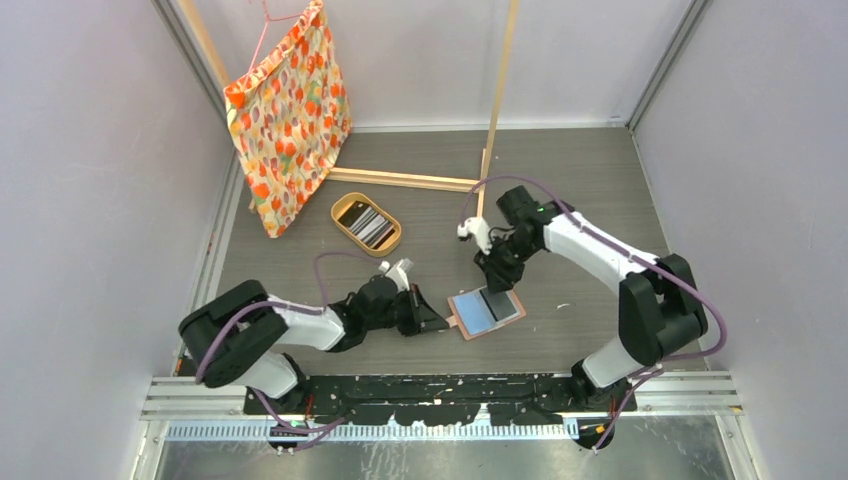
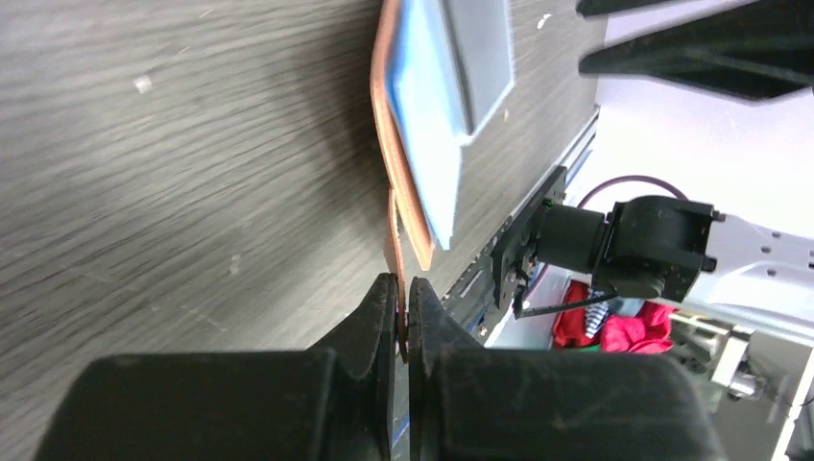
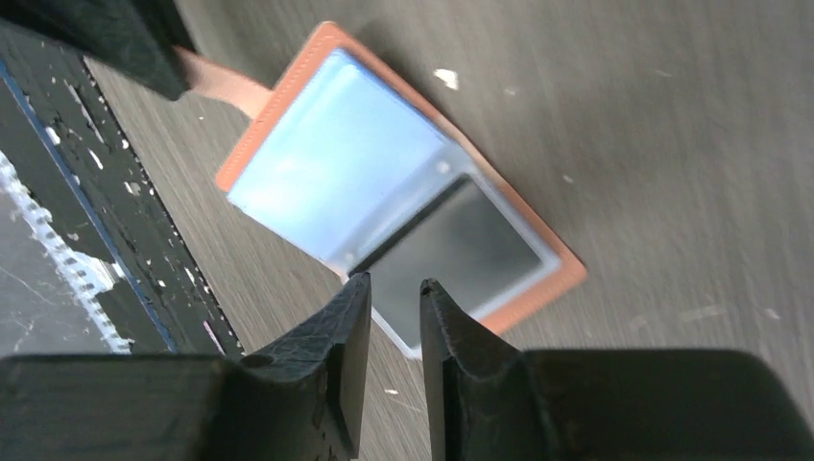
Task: Put the credit cards into the card holder
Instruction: Insert the credit card into the card holder, then close the card holder at the center of the board.
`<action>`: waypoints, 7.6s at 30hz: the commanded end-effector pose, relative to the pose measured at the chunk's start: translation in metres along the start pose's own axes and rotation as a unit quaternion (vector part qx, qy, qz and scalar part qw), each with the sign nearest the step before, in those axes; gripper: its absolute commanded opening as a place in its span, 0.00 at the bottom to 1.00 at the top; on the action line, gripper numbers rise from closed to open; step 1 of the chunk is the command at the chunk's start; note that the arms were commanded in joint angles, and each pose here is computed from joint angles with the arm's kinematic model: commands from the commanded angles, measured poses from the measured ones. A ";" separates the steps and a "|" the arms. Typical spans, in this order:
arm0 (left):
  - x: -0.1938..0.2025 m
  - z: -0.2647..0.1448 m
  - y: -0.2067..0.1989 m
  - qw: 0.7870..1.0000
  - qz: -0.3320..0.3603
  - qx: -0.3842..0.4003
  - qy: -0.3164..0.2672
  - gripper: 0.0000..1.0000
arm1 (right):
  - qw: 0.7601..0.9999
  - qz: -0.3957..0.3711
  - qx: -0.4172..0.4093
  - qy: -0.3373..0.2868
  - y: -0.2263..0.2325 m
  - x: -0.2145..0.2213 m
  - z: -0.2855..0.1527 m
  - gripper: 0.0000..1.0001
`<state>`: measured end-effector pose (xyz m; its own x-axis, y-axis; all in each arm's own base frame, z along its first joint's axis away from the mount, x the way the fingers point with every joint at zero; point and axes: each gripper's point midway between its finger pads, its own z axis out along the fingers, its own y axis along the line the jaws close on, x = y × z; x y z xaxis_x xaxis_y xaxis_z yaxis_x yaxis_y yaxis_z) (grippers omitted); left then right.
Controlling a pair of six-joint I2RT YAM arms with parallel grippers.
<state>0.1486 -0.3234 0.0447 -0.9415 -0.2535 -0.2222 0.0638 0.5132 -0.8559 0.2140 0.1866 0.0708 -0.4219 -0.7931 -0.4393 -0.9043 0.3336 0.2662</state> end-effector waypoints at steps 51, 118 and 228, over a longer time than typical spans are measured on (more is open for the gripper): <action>-0.083 0.154 -0.126 0.992 0.075 0.082 0.064 0.09 | 0.916 0.395 0.054 -0.040 -0.117 0.075 -0.031 0.13; -0.035 0.127 -0.014 1.000 -0.015 -0.020 -0.010 0.50 | 0.898 0.414 -0.149 -0.011 -0.063 0.039 0.013 0.28; -0.096 -0.134 -0.068 0.941 0.171 0.059 -0.285 1.00 | 0.938 -0.042 0.314 0.140 -0.060 0.029 -0.014 0.39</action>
<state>0.1922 -0.2317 0.1799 -0.5486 -0.4749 -0.6881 0.4037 0.5702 -0.7155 0.2669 0.1302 0.0577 -0.4263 -0.8837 -0.1932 -0.7875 0.4677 -0.4014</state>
